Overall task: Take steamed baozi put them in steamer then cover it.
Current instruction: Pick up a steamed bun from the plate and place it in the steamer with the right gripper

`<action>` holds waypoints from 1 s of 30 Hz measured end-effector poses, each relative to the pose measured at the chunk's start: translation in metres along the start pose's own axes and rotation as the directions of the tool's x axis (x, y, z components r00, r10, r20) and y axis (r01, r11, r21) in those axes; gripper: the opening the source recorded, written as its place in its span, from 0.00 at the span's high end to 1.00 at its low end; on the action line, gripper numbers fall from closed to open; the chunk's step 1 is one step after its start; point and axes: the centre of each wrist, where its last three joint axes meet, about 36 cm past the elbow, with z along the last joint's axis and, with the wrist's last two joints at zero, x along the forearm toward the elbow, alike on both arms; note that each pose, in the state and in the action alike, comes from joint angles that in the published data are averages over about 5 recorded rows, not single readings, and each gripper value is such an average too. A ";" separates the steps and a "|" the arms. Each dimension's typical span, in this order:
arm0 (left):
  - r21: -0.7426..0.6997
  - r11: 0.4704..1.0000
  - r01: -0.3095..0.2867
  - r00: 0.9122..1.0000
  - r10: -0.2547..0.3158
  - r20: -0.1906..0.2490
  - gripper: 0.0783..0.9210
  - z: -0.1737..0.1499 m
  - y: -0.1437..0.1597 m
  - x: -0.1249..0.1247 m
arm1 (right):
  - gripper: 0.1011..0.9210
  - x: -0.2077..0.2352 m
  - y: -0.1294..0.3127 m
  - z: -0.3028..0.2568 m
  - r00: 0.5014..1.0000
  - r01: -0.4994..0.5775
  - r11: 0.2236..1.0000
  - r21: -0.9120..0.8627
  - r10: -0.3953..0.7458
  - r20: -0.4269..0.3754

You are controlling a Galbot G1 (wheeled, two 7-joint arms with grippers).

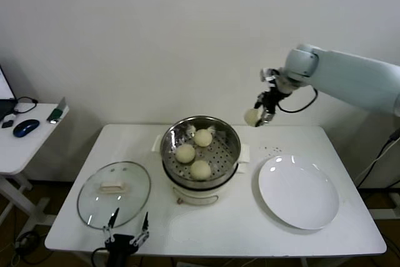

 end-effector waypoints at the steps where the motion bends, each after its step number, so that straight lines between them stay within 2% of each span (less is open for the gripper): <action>1: 0.000 1.000 -0.001 1.000 0.001 0.001 0.12 0.000 0.000 0.000 | 0.30 -0.001 0.000 -0.011 1.000 0.006 1.000 0.007 -0.006 0.004; 12: -0.004 1.000 -0.004 1.000 0.004 0.007 0.12 0.000 0.001 -0.004 | 0.30 -0.040 0.018 -0.087 0.997 0.082 0.993 0.083 -0.081 -0.021; 26: -0.006 1.000 0.000 1.000 0.000 -0.004 0.12 0.005 0.004 -0.002 | 0.29 -0.106 0.041 -0.098 0.984 0.156 0.980 0.121 -0.144 -0.103; 30: -0.005 1.000 -0.001 1.000 0.001 -0.006 0.12 0.006 0.003 -0.001 | 0.27 -0.119 0.044 -0.100 0.982 0.165 0.978 0.126 -0.151 -0.112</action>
